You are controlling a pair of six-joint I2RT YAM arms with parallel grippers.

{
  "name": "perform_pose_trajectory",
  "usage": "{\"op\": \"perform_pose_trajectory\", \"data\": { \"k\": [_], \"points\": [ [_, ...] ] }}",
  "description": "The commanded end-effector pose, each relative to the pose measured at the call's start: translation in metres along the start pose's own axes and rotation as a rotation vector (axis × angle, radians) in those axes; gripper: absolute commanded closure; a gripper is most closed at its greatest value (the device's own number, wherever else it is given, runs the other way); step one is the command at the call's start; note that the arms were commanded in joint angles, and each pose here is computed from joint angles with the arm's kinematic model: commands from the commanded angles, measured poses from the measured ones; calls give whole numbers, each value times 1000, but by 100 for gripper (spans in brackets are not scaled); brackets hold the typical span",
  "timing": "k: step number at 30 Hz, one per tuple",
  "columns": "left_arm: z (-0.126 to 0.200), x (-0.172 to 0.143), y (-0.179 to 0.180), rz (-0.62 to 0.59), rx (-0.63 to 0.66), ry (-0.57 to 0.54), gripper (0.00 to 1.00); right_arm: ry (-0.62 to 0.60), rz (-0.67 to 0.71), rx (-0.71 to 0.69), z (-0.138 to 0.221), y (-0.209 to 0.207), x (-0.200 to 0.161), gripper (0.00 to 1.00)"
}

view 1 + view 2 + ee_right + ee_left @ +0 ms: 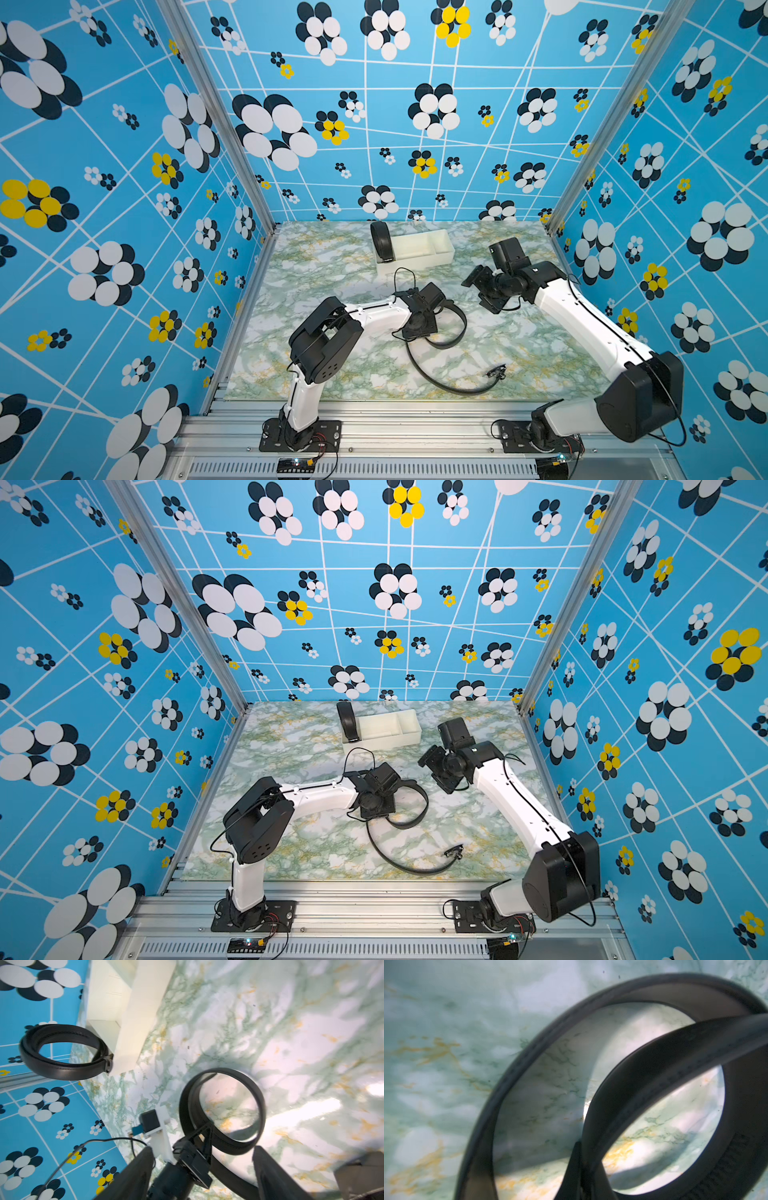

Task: Place the belts into the storage roll
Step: Roll the belt at the center of the board.

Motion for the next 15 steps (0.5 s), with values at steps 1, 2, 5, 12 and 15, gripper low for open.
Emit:
{"op": "perform_pose_trajectory", "data": {
  "k": [1, 2, 5, 12, 15],
  "points": [
    [-8, 7, 24, -59, 124, 6, 97, 275, -22, -210, -7, -72, -77, 26],
    [-6, 8, 25, -71, 138, 4, 98, 293, -31, -218, -5, -82, -88, 26],
    [-3, 10, 23, -129, 159, 7, 100, 336, -75, -242, -2, -114, -123, 25],
    [-3, 11, 26, -184, 212, 12, 100, 386, -146, -245, -7, -146, -164, 26],
    [-3, 10, 24, -202, 221, 10, 100, 395, -169, -227, -20, -151, -175, 32]
  ]
}}
Point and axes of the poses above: each gripper's point midway between its finger pads, its own z axis back along the fingers, its own y axis along the line the jaws close on, x = y × z, the point moved 3 cm from there along z, back along the fingers, and after that the axes turned 13 degrees about z, right-handed, at the moved point
